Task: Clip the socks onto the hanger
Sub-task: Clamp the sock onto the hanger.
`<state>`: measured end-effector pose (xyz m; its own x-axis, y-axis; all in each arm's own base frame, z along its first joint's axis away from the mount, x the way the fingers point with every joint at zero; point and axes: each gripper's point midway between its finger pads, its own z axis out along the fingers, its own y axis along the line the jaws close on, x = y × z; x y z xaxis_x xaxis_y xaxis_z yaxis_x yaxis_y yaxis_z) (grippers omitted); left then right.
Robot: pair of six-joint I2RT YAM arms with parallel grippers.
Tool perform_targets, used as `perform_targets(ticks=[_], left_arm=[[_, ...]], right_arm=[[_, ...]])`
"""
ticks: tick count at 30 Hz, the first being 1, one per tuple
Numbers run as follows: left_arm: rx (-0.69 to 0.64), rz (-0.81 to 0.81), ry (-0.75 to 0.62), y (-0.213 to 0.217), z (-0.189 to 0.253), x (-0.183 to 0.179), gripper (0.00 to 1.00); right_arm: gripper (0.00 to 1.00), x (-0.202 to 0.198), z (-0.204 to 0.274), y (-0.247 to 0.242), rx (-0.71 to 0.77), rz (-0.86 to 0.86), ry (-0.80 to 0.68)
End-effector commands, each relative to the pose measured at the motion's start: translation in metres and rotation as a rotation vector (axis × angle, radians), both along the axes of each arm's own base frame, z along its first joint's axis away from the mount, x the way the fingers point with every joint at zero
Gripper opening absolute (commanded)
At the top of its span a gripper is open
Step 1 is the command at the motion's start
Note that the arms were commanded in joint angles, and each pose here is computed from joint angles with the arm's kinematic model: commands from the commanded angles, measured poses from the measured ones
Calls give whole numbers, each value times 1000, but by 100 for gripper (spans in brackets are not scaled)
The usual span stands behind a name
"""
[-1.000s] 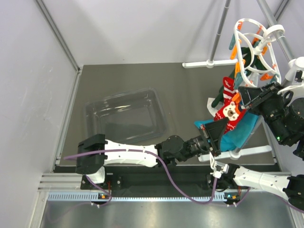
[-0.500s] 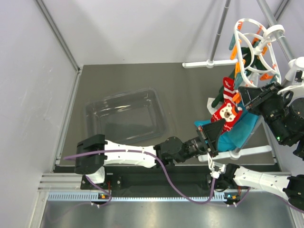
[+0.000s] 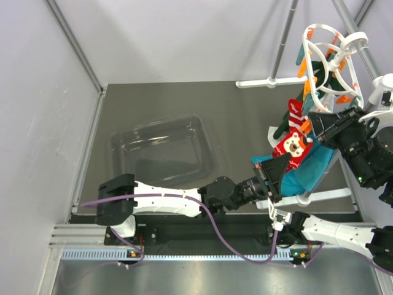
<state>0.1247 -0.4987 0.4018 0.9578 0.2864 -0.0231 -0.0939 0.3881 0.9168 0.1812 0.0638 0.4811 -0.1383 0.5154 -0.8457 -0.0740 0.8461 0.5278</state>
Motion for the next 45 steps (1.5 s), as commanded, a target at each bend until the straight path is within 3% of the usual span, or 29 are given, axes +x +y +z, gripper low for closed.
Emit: perform_targets(ticks=[1,29,31,34,35,45], left_arm=[[-146,-8,-33,22,52,-6,0],[-163,-3,-54,5,68,2,0],[-159,-1,-53,5,68,3,0],[-155,-4,-52,3,67,3,0],[-155,-3,-50,3,66,3,0],[-150,-10,-34,-3,60,5,0]], right_arm=[[0,0,-28,24,-84,98,84],[0,-4,-24,24,-65,114,79],[14,-5,-22,23,-59,116,73],[24,-6,-20,22,-48,119,64],[31,-7,-20,21,-47,119,63],[48,-10,-16,16,-36,117,48]])
